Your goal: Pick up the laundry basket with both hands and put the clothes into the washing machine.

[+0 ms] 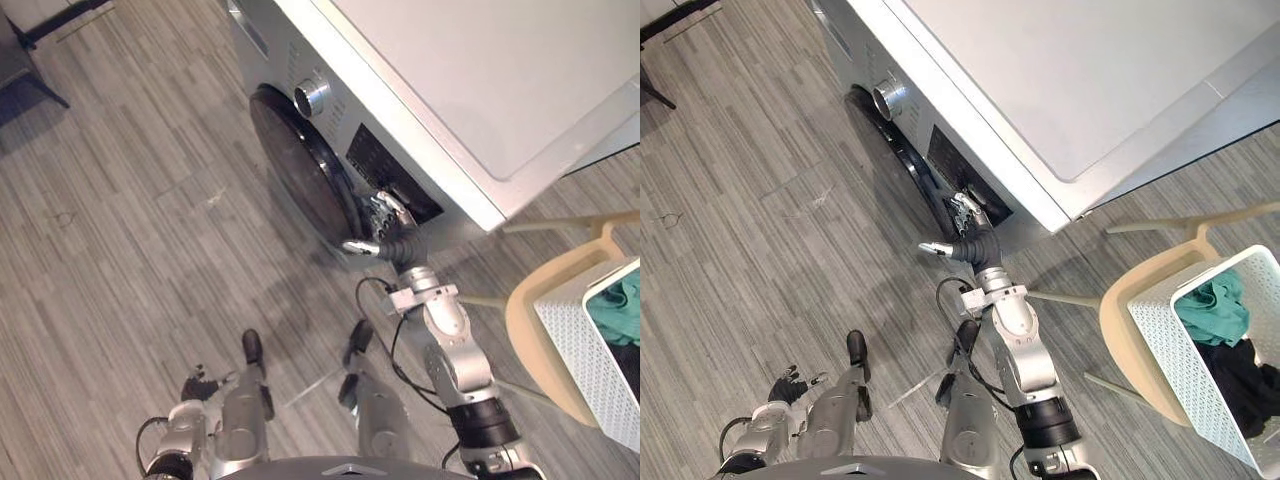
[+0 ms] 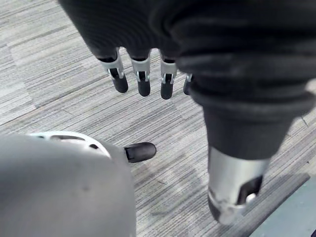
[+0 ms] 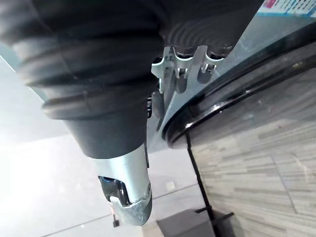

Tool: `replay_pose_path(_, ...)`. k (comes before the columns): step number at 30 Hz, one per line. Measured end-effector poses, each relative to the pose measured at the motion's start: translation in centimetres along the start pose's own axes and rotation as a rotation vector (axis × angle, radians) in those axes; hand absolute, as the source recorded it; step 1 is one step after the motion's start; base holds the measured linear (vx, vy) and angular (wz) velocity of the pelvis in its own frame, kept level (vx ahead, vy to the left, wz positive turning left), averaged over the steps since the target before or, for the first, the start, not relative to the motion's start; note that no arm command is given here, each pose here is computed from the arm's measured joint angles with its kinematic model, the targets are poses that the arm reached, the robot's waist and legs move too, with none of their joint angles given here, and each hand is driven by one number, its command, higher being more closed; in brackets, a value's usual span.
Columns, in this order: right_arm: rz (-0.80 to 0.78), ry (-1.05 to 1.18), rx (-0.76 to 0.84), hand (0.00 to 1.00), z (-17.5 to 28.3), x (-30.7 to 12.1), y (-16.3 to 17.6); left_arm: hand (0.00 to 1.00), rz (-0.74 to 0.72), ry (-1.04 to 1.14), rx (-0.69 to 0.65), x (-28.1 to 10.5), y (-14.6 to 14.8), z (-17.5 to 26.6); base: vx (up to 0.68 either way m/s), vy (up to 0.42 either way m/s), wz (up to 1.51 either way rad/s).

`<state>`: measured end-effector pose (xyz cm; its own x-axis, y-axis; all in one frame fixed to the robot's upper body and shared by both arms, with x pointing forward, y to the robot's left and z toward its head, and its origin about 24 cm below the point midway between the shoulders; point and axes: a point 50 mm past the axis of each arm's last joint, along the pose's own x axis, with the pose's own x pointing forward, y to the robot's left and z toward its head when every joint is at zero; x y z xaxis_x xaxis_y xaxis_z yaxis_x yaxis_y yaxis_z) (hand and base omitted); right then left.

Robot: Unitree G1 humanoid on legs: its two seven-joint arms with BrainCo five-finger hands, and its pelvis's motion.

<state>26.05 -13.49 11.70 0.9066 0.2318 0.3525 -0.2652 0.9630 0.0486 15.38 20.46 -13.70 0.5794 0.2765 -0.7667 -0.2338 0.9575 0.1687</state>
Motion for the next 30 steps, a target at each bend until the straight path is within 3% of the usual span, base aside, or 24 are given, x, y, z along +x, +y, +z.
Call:
replay_pose_path(10,0.005,0.031,-0.063,0.0,-0.6,-0.1,-0.1,0.0,0.034,-0.013,0.017,0.1,0.6,0.3,0.05,0.016,-0.02)
replay_pose_path(17,0.034,0.077,-0.215,0.0,-1.6,6.6,-0.8,0.0,0.027,-0.072,0.012,0.1,0.2,1.7,0.02,0.01,0.13)
replay_pose_path(22,-0.011,0.146,-0.237,0.0,-1.3,11.3,-1.3,0.0,-0.018,-0.112,0.003,0.1,-1.2,2.8,-0.02,0.01,0.09)
replay_pose_path(25,0.028,0.108,-0.236,0.0,-0.3,12.1,0.4,0.0,-0.018,-0.124,-0.047,0.0,-1.6,3.2,0.0,0.0,0.13)
replay_pose_path(30,0.28,0.13,-0.138,0.0,-2.4,8.1,6.4,0.0,-0.004,-0.122,-0.061,0.1,-1.4,3.2,0.08,0.017,0.05)
